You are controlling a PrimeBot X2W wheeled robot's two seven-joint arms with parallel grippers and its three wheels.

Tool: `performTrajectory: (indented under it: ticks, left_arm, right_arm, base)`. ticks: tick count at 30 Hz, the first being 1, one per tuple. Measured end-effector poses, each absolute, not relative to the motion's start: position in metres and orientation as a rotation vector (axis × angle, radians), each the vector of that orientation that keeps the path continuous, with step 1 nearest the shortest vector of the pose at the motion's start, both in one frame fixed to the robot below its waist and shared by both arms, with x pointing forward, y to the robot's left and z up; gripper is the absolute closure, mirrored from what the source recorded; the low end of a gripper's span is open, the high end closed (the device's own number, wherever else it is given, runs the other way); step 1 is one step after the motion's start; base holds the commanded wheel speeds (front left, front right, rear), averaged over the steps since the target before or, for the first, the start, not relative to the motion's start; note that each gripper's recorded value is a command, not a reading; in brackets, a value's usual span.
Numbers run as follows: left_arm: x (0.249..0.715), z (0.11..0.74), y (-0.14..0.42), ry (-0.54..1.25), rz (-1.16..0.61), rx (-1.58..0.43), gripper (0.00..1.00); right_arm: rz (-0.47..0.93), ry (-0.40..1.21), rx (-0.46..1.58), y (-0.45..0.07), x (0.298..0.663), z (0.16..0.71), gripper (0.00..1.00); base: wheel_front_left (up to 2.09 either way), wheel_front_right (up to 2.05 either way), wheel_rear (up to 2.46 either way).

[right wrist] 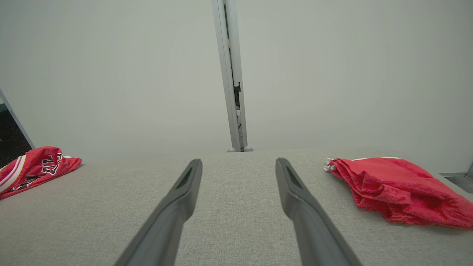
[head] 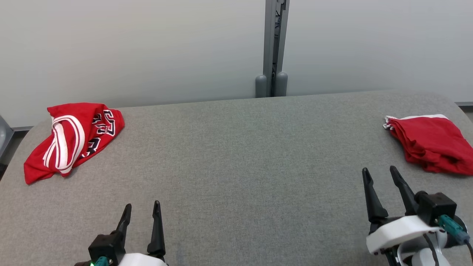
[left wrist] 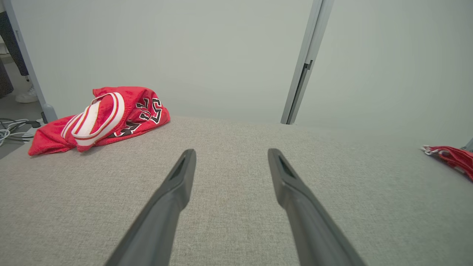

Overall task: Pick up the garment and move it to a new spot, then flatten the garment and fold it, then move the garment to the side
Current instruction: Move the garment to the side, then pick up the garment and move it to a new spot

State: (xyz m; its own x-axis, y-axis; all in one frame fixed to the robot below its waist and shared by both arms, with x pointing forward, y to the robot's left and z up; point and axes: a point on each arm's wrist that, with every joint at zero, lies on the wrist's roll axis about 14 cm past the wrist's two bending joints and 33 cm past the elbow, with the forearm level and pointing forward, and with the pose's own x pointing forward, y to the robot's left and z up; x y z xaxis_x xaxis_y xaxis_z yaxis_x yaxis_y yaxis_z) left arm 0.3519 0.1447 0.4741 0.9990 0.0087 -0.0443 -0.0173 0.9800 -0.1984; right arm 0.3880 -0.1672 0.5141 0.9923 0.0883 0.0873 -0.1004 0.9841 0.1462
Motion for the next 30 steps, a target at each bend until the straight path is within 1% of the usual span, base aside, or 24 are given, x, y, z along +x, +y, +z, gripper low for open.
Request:
performTrajectory:
  ticks: [5, 9, 30]
  left_arm:
    - [0.345, 0.472, 0.145, 0.049, 0.020, -0.208, 0.00]
    - [0.343, 0.472, 0.146, 0.047, 0.025, -0.209, 0.00]
    - [0.340, 0.471, 0.141, 0.049, 0.007, -0.198, 0.00]
  right_arm:
    - [0.097, -0.069, 0.184, -0.164, 0.369, 0.505, 0.00]
    - [0.103, -0.061, 0.199, -0.160, 0.362, 0.502, 0.00]
    - [0.121, -0.060, 0.212, -0.154, 0.361, 0.502, 0.00]
  base:
    - [0.00, 0.00, 0.00]
    - [0.00, 0.00, 0.00]
    - [0.00, 0.00, 0.00]
